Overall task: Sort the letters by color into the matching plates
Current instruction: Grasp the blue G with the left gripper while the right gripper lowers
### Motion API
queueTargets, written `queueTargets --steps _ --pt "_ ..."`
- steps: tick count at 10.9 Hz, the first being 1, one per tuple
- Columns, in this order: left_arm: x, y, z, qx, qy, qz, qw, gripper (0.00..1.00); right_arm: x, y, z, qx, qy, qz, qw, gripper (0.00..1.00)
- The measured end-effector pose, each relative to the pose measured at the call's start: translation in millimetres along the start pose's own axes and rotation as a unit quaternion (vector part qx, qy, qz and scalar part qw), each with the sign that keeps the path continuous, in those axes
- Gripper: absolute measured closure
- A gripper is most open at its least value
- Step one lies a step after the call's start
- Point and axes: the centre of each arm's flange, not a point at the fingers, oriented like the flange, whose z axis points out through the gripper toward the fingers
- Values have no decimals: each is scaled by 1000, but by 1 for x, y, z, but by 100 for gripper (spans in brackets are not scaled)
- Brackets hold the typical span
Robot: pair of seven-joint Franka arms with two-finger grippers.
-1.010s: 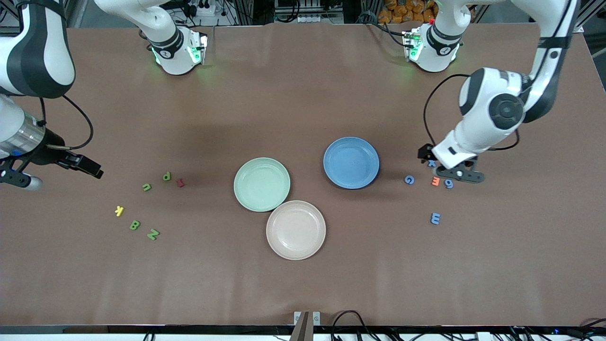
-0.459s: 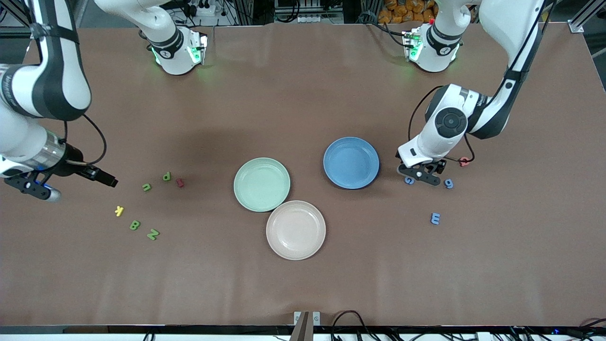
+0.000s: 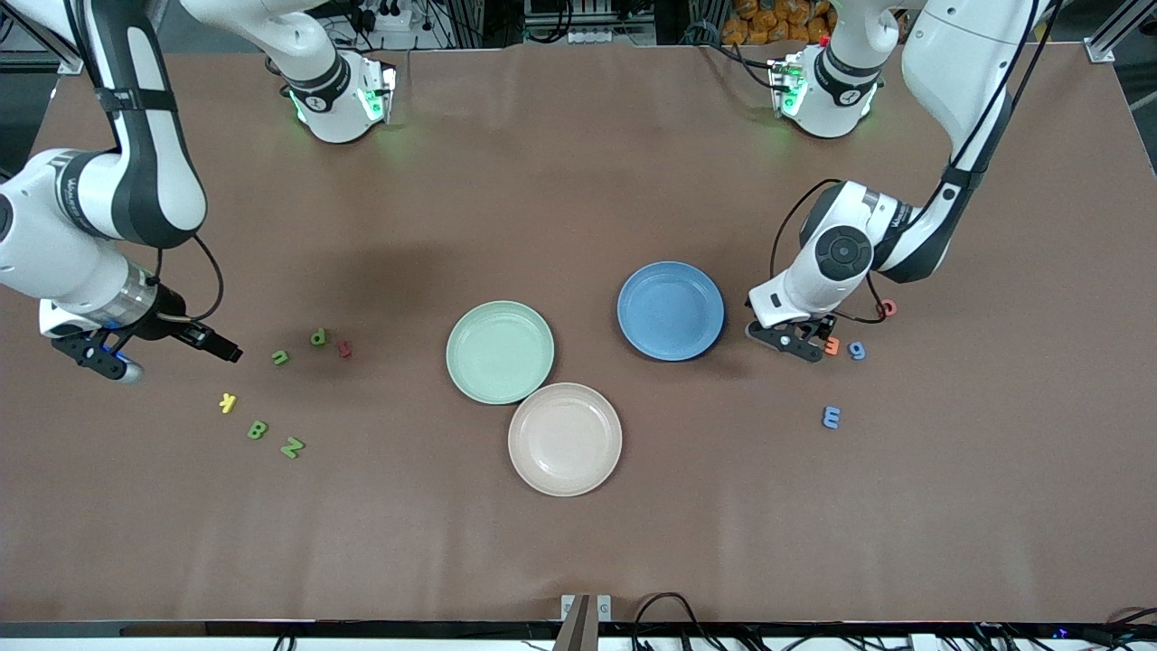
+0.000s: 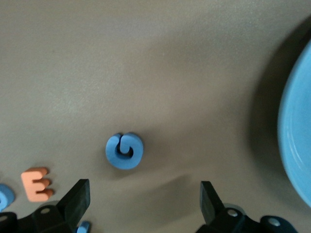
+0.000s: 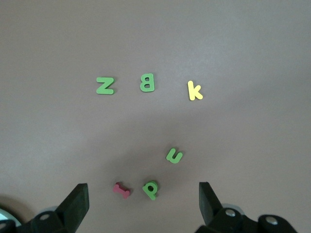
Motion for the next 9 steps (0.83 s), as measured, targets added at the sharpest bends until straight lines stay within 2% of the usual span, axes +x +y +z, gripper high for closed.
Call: queueTargets --steps 3,5,9 --pt "7 -2 7 -5 8 -2 1000 0 -10 18 30 6 5 33 999 0" --pt "13 -3 9 -8 13 4 1000 0 -16 25 45 1 3 77 997 0" --pt "13 -14 19 3 10 26 1000 0 -14 28 63 -4 14 177 984 0"
